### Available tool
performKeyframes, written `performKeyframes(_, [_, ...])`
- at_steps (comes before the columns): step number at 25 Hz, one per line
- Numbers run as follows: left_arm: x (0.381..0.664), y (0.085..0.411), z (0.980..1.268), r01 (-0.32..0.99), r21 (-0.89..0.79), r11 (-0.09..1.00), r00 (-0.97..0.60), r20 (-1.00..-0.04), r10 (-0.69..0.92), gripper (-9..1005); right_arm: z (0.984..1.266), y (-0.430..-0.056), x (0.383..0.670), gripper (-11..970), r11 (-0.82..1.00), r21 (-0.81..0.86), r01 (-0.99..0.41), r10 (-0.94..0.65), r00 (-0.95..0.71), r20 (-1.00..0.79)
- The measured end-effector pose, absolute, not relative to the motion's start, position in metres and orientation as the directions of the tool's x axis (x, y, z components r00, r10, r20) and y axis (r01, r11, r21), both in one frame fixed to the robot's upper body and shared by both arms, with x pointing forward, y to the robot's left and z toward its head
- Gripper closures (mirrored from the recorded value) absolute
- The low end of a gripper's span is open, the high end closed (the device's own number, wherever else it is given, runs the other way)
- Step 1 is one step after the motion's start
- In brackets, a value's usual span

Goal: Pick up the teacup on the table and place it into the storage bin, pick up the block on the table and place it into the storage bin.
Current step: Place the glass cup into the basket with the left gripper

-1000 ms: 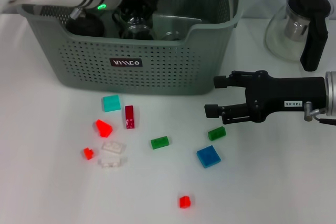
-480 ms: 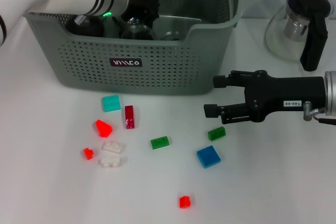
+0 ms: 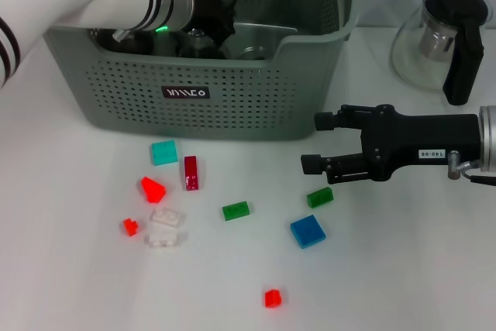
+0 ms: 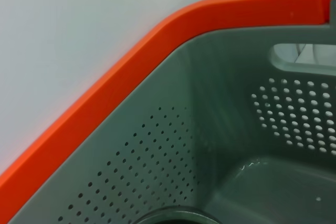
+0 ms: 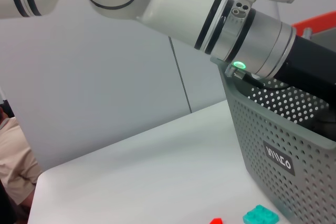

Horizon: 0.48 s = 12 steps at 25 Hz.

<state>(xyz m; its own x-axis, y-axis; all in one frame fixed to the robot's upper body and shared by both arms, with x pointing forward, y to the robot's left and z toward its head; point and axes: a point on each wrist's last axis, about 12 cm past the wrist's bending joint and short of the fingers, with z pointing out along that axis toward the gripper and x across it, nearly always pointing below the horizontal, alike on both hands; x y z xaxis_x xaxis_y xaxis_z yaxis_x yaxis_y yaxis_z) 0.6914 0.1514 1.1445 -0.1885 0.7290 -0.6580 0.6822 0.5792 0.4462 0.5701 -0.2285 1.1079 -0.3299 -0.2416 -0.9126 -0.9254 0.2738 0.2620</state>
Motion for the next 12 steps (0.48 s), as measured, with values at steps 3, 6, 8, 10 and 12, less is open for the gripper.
performKeyframes(3, [0.6911, 0.1506, 1.1447, 0.684, 0.445, 0.578, -0.187, -0.659, 0.729, 933, 1.1078, -0.2284, 0.5701, 15, 0.274, 0.262, -0.925, -0.241, -0.33, -0.913])
performKeyframes(6, [0.6908, 0.1501, 1.1447, 0.686, 0.444, 0.577, -0.187, -0.659, 0.729, 932, 1.1078, -0.2282, 0.57, 15, 0.273, 0.261, -0.926, -0.242, -0.329, -0.913])
performKeyframes(8, [0.6907, 0.1497, 1.1446, 0.686, 0.444, 0.576, -0.185, -0.658, 0.73, 931, 1.1078, -0.2282, 0.57, 15, 0.273, 0.261, -0.926, -0.242, -0.328, -0.913])
performKeyframes(10, [0.6906, 0.1495, 1.1447, 0.687, 0.445, 0.575, -0.184, -0.659, 0.73, 930, 1.1079, -0.2282, 0.5701, 15, 0.273, 0.261, -0.926, -0.241, -0.328, -0.913])
performKeyframes(12, [0.6907, 0.1495, 1.1449, 0.686, 0.445, 0.575, -0.184, -0.659, 0.73, 865, 1.1079, -0.2282, 0.5701, 14, 0.273, 0.261, -0.926, -0.24, -0.328, -0.914])
